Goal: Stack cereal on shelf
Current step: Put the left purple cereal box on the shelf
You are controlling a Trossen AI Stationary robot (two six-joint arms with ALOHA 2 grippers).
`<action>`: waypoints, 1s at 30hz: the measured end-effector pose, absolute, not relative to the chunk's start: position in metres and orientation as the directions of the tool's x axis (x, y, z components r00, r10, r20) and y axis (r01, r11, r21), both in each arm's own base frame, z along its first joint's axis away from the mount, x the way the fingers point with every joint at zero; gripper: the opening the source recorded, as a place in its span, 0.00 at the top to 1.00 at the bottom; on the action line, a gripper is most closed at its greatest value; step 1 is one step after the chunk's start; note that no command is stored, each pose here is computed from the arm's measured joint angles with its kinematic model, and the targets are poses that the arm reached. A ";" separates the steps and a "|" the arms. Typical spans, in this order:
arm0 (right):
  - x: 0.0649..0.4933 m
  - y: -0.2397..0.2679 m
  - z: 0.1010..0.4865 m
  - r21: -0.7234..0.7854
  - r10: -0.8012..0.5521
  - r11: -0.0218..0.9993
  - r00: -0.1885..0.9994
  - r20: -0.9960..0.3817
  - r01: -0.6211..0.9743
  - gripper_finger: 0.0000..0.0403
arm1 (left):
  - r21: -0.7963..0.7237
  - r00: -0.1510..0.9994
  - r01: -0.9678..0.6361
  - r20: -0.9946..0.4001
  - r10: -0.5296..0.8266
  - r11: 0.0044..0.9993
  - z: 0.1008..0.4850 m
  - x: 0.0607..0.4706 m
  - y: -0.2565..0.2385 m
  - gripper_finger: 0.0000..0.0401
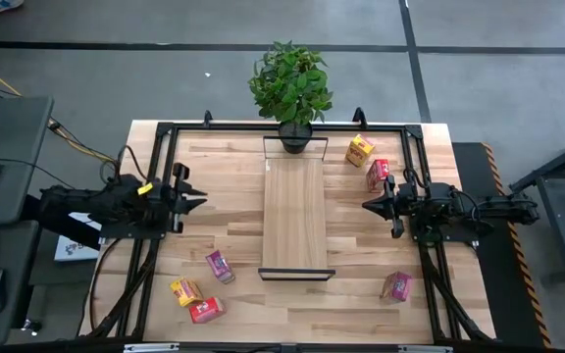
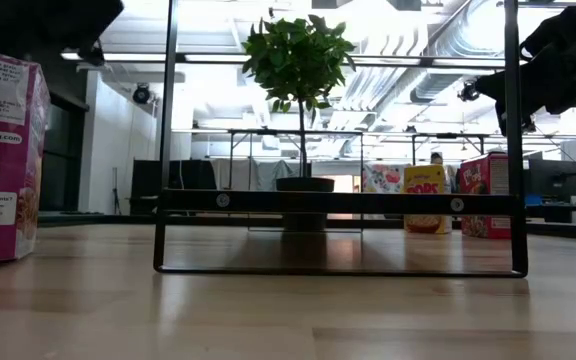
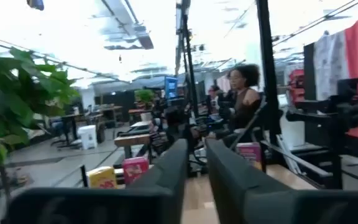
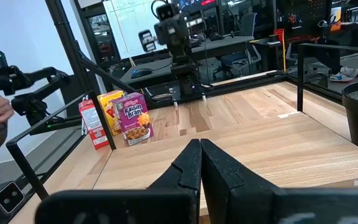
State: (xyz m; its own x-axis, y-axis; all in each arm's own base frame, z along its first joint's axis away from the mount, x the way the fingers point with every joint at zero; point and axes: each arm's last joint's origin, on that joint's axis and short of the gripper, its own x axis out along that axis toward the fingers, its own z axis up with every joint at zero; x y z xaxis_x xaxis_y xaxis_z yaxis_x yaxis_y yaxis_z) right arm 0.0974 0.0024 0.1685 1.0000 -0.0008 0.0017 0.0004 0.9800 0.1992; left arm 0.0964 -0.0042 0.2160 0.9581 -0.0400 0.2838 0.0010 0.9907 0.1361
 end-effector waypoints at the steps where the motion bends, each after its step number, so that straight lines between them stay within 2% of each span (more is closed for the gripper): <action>1: 0.097 0.002 0.168 0.199 -0.001 0.980 1.000 0.002 0.000 1.00 | 0.136 0.962 0.002 0.271 -0.039 0.991 0.222 0.098 -0.004 0.76; 4: 0.097 0.002 0.168 0.200 -0.001 0.980 1.000 0.002 0.001 1.00 | 0.130 0.980 0.036 0.190 -0.060 0.991 0.243 0.106 -0.006 0.61; 7: 0.097 0.002 0.168 0.200 -0.001 0.980 1.000 0.001 0.001 1.00 | 0.085 0.991 0.125 0.044 -0.129 0.988 0.265 0.117 -0.010 0.48; 12: 0.097 0.002 0.168 0.200 -0.002 0.980 1.000 0.001 0.002 1.00 | 0.008 0.927 0.313 -0.219 -0.303 0.950 0.296 0.134 -0.021 0.34; 18: 0.097 0.002 0.168 0.199 -0.005 0.980 1.000 0.001 0.004 1.00 | -0.141 0.814 0.406 -0.393 -0.427 0.903 0.318 0.152 -0.043 0.31; 23: 0.097 0.002 0.168 0.199 -0.005 0.980 1.000 0.002 0.005 1.00 | -0.196 0.686 0.465 -0.537 -0.491 0.863 0.308 0.166 -0.077 0.31; 30: 0.097 0.002 0.168 0.200 -0.005 0.980 1.000 0.002 0.004 1.00 | -0.044 0.582 0.573 -0.681 -0.445 0.818 0.277 0.175 -0.128 0.31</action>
State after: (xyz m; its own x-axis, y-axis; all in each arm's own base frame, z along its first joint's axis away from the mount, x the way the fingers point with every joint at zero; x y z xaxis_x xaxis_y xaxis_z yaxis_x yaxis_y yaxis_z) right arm 0.0974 0.0023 0.1685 1.0000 -0.0046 0.0017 0.0042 0.9799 0.1996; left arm 0.1750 -0.1276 0.2769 0.5823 -0.4445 -0.6807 0.5730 0.8184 -0.0443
